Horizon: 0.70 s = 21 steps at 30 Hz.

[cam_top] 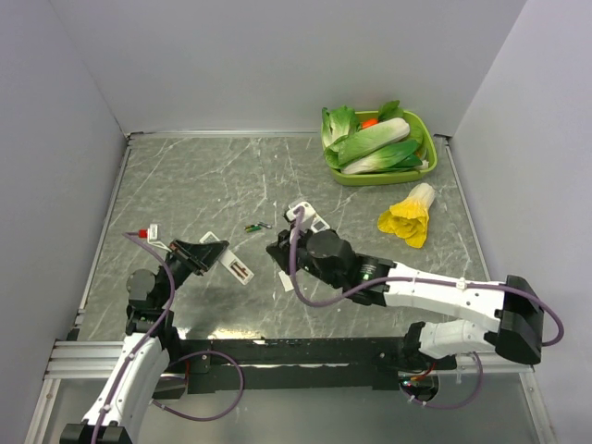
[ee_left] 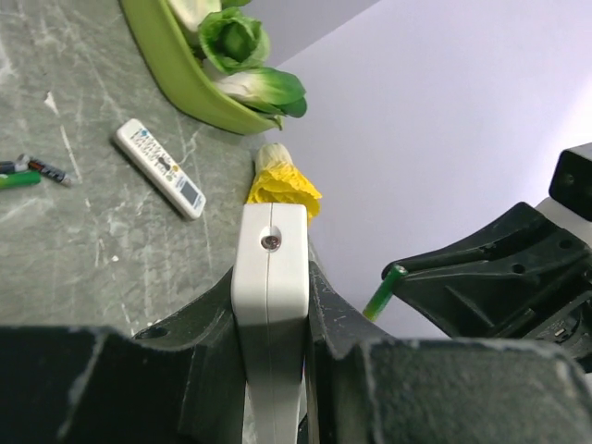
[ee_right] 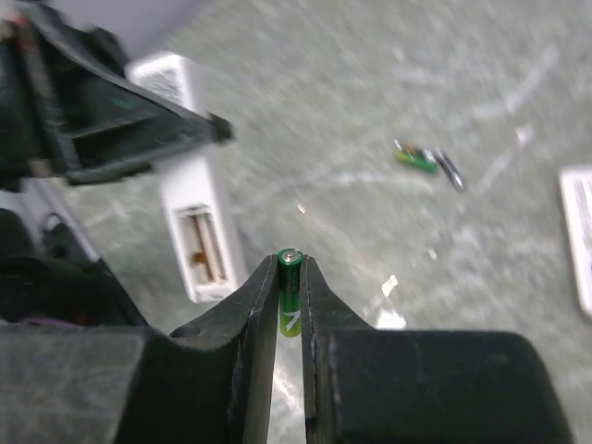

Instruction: Load the batteries into the remote control

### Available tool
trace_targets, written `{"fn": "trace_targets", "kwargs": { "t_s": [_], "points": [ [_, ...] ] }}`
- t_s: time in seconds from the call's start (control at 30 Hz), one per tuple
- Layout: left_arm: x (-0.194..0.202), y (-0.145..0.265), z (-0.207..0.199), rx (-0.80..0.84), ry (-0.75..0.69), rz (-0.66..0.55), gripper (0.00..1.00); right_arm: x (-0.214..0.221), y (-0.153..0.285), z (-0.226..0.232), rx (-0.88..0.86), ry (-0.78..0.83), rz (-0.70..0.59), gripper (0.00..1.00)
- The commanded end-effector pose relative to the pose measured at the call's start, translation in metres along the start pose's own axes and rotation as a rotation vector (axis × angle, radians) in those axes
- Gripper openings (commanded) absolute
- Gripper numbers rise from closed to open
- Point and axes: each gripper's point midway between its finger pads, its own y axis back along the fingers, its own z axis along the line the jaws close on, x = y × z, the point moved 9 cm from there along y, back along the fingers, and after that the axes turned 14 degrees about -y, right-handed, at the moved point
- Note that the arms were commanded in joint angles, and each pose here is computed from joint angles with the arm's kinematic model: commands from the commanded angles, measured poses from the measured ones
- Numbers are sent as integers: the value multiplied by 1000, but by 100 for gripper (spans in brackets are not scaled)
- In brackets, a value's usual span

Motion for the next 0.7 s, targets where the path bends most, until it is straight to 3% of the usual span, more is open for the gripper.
{"fn": "trace_targets", "kwargs": {
  "t_s": [0.0,0.3,0.67],
  "points": [
    [30,15,16,33,38,27,2,-23,5,31,-291,81,-190,0],
    [28,17,9,78,80,0,2,-10,-2,58,-511,160,-238,0],
    [27,20,2,127,115,-21,2,14,-21,61,-500,199,-187,0]
  ]
}}
